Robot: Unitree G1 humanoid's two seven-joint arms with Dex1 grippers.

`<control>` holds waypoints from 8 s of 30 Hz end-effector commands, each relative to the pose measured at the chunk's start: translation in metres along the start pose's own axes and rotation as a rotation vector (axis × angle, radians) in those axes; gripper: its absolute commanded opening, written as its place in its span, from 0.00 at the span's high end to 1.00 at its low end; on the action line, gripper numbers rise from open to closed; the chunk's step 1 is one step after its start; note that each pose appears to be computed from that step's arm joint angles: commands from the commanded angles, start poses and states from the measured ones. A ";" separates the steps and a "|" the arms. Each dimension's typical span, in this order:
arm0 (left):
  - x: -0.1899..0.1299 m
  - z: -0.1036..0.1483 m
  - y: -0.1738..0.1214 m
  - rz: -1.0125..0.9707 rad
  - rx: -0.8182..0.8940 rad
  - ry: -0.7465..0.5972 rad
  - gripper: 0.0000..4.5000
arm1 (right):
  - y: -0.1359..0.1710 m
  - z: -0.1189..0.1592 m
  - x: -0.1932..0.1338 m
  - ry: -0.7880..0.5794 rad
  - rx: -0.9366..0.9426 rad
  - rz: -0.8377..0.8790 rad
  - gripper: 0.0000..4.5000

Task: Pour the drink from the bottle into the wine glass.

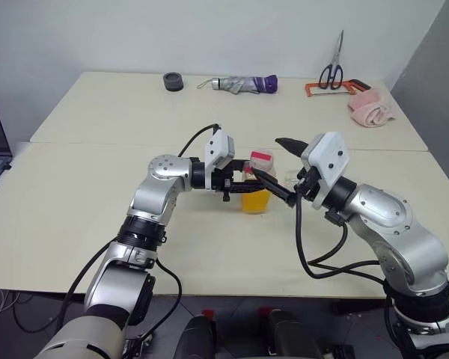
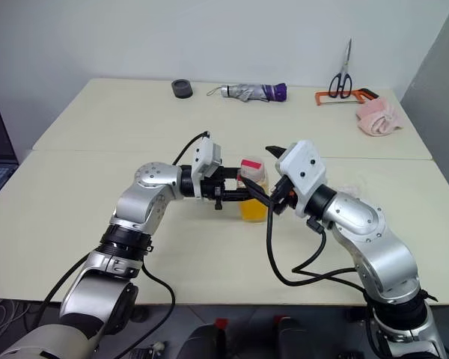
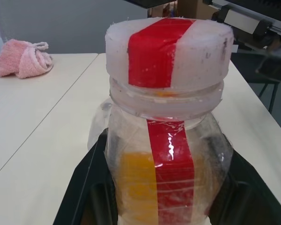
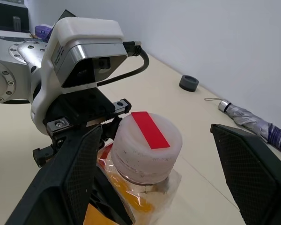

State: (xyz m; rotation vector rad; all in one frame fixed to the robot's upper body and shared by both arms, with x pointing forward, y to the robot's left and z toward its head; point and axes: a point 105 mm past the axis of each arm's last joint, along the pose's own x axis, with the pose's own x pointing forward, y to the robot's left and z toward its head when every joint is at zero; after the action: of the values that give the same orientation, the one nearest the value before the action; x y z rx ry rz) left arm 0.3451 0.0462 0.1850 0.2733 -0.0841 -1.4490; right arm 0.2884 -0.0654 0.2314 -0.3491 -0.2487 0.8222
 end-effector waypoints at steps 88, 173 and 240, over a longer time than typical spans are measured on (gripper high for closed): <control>0.002 0.022 -0.004 -0.025 0.062 -0.062 0.59 | -0.012 0.015 -0.006 -0.046 0.196 0.124 0.00; -0.015 0.019 0.005 0.124 0.037 -0.076 0.60 | -0.066 -0.172 -0.179 0.464 0.370 -0.544 0.00; -0.183 -0.063 0.071 1.255 0.021 0.054 0.01 | 0.031 -0.053 0.011 0.188 0.042 0.204 0.00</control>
State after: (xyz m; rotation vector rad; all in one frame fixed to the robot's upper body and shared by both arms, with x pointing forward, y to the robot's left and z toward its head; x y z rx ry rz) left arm 0.4077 0.2426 0.1397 0.1770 -0.1064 -0.2063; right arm 0.2998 -0.0497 0.1538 -0.3863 0.0705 0.9768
